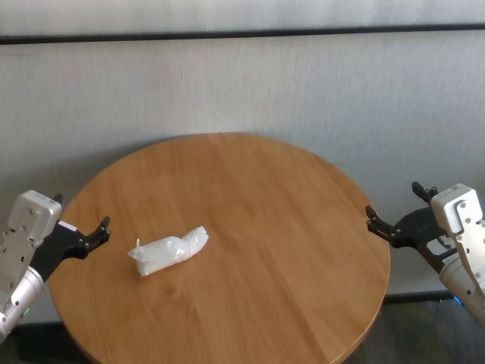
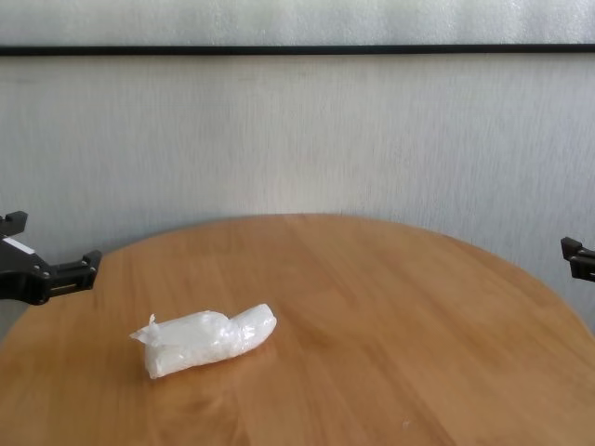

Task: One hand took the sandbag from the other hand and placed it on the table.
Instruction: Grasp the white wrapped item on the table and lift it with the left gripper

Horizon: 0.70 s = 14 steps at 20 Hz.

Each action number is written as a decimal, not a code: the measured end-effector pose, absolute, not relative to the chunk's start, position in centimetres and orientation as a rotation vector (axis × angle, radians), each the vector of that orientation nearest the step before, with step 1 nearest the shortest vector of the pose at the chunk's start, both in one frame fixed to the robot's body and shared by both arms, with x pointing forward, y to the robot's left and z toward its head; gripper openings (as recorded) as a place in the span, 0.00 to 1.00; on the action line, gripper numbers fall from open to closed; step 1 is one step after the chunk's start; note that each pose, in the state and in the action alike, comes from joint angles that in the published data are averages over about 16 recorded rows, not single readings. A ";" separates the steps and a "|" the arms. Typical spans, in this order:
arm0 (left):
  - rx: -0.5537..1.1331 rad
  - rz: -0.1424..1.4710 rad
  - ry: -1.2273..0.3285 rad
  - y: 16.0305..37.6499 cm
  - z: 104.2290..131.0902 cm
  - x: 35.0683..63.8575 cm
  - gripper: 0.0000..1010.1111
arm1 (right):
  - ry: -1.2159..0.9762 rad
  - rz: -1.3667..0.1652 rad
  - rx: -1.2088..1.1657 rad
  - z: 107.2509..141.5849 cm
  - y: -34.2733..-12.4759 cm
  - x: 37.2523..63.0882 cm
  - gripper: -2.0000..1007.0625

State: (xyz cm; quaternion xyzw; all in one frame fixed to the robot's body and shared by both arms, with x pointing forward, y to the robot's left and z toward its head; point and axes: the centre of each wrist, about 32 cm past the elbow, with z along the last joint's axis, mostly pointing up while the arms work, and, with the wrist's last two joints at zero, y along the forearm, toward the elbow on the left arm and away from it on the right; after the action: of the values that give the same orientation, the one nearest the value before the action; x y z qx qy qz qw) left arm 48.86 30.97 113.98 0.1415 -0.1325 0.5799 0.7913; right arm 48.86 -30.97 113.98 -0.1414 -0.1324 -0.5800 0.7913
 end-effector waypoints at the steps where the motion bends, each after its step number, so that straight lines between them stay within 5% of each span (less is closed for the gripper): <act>1: 0.305 1.248 -0.285 31.0 114.0 48.9 0.99 | -0.285 -1.248 -0.304 114.0 -31.0 48.9 1.00; 14: 0.305 1.248 -0.285 31.0 114.0 48.9 0.99 | -0.285 -1.248 -0.304 114.0 -31.0 48.9 1.00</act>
State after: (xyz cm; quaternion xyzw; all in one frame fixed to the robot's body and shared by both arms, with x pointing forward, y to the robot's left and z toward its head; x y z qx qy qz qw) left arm 48.86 30.97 113.98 0.1415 -0.1325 0.5800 0.7912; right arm 48.86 -30.97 113.98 -0.1414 -0.1324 -0.5800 0.7913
